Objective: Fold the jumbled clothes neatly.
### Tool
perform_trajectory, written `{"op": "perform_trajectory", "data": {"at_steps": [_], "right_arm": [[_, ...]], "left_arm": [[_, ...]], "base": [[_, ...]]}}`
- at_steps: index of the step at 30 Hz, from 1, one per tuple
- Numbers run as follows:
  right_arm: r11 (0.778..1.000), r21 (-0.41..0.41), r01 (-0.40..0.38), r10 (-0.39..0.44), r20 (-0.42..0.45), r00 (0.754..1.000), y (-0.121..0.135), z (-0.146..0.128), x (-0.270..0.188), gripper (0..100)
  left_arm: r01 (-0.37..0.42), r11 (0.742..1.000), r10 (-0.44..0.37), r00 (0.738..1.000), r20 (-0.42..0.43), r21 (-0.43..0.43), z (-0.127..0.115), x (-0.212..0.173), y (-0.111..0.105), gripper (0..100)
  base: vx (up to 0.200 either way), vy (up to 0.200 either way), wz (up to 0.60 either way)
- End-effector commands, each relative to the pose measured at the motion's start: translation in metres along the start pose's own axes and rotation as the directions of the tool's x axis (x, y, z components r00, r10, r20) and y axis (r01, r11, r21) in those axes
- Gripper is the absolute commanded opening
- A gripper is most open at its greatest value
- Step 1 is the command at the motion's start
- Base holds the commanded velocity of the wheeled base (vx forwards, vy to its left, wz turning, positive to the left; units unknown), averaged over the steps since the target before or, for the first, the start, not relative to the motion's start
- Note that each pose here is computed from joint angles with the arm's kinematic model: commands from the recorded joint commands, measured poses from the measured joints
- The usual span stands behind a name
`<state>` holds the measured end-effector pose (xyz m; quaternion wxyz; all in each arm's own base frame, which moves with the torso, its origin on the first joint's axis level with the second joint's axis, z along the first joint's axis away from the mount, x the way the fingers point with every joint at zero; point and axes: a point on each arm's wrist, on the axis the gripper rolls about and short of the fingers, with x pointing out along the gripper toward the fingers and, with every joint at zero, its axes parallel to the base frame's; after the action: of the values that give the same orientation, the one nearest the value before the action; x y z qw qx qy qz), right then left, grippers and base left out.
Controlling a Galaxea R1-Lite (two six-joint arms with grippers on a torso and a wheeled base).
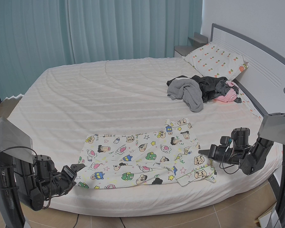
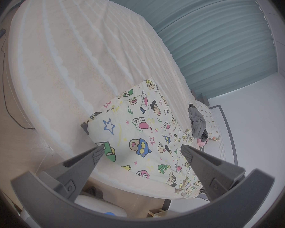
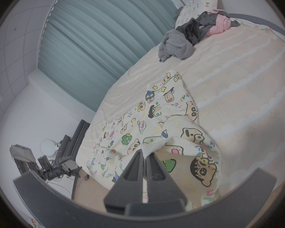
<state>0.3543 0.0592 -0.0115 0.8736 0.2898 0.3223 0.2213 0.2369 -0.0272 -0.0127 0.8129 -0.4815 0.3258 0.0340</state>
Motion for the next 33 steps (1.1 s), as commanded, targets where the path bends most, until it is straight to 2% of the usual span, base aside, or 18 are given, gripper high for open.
{"op": "perform_trajectory", "data": {"at_steps": [1, 11, 12, 13, 20, 25, 26, 31, 33], "right_arm": [[0.999, 0.035, 0.000, -0.001, 0.006, 1.000, -0.002, 0.004, 0.003, 0], [0.994, 0.112, 0.000, 0.002, -0.017, 1.000, -0.006, 0.007, 0.015, 0], [0.987, 0.159, -0.004, 0.006, -0.008, 1.000, -0.005, 0.012, 0.017, 0], [0.984, 0.180, -0.002, 0.003, -0.006, 1.000, -0.005, 0.013, 0.018, 100], [0.978, 0.210, 0.013, -0.011, -0.009, 1.000, -0.006, 0.014, 0.019, 100], [0.974, 0.223, 0.041, -0.049, 0.034, 0.998, -0.013, 0.023, 0.007, 100], [0.974, 0.219, 0.056, -0.074, 0.073, 0.995, -0.011, 0.030, 0.000, 100], [0.973, 0.215, 0.081, -0.117, 0.160, 0.980, -0.009, 0.047, -0.015, 100], [0.977, 0.201, 0.065, -0.102, 0.182, 0.978, 0.008, 0.051, -0.025, 100]], "left_arm": [[0.011, 1.000, -0.011, 1.000, 0.004, 0.004, 0.000, 0.001, -0.001, 100], [0.007, 1.000, -0.007, 1.000, 0.014, 0.004, 0.000, 0.002, -0.001, 100], [0.007, 1.000, -0.007, 1.000, 0.014, 0.005, 0.000, 0.002, -0.001, 100], [0.006, 1.000, -0.006, 1.000, 0.015, 0.004, 0.000, 0.002, -0.001, 100], [0.006, 1.000, -0.006, 1.000, 0.015, 0.004, 0.000, 0.002, -0.001, 100], [0.006, 1.000, -0.006, 1.000, 0.015, 0.004, 0.000, 0.002, -0.001, 100], [0.006, 1.000, -0.006, 1.000, 0.015, 0.004, 0.000, 0.002, -0.001, 100], [0.006, 1.000, -0.006, 1.000, 0.015, 0.004, 0.000, 0.002, -0.001, 100], [0.006, 1.000, -0.006, 1.000, 0.015, 0.004, 0.000, 0.002, -0.001, 100]], "base": [[0.000, 0.000, 0.00], [0.000, 0.000, 0.00], [0.000, 0.000, 0.00], [0.000, 0.000, 0.00], [0.000, 0.000, 0.00], [0.000, 0.000, 0.00], [0.000, 0.000, 0.00], [0.000, 0.000, 0.00], [0.000, 0.000, 0.00]]}}
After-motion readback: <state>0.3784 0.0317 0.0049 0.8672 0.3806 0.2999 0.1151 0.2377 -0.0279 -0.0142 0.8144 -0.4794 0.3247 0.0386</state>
